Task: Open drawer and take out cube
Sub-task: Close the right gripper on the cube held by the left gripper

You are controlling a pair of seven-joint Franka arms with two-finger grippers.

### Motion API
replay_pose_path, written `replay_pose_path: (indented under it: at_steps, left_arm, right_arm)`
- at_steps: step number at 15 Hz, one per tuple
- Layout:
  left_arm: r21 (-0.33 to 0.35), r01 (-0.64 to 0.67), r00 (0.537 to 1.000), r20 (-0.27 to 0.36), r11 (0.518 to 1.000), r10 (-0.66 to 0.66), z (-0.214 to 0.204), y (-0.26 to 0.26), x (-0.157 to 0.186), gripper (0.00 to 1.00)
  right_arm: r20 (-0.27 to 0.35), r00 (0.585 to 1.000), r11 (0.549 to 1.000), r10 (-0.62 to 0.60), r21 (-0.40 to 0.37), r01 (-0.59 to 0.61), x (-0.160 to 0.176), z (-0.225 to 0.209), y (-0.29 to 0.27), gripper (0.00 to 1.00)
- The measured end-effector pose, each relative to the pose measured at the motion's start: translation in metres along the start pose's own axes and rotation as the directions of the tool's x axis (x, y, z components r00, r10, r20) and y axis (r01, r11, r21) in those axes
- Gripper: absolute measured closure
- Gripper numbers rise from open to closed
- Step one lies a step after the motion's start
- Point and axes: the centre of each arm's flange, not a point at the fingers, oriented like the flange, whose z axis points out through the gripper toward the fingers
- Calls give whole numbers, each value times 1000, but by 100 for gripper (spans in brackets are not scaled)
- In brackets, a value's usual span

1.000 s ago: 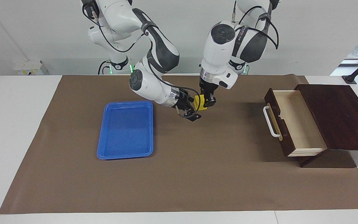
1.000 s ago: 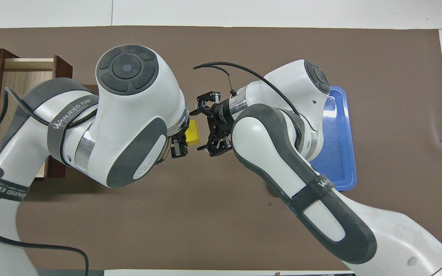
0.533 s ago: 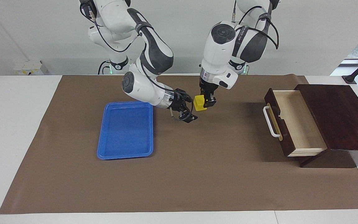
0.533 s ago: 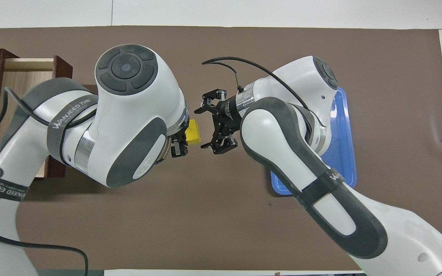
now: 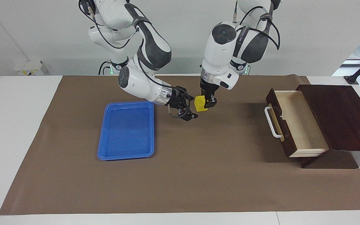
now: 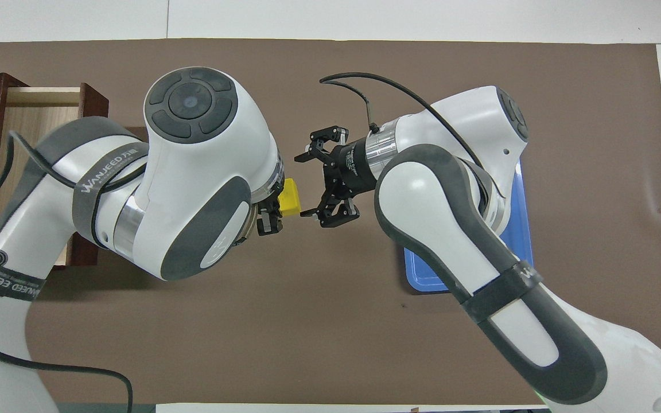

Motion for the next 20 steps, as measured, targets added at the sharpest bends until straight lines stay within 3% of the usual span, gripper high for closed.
replay_pose_path:
  at_steps: [10,12,16,20]
  left_arm:
    - [0,-14,1000,0,1000,14,1,-6,-8,45]
    - [-1,-19,1000,0,1000,19,1,-9,-10,45]
    - [-9,-20,1000,6,1000,20,0,-5,-8,45]
    - [-12,-20,1000,11,1000,20,0,-5,-9,45]
  right_arm:
    - [-11,1000,1000,-14,-3,14,-7,15,11,0]
    - [-12,1000,1000,-13,-4,13,-6,15,12,6]
    - [-11,1000,1000,-12,-7,12,-7,14,14,44]
    - [-11,1000,1000,-12,-6,12,-6,12,13,44]
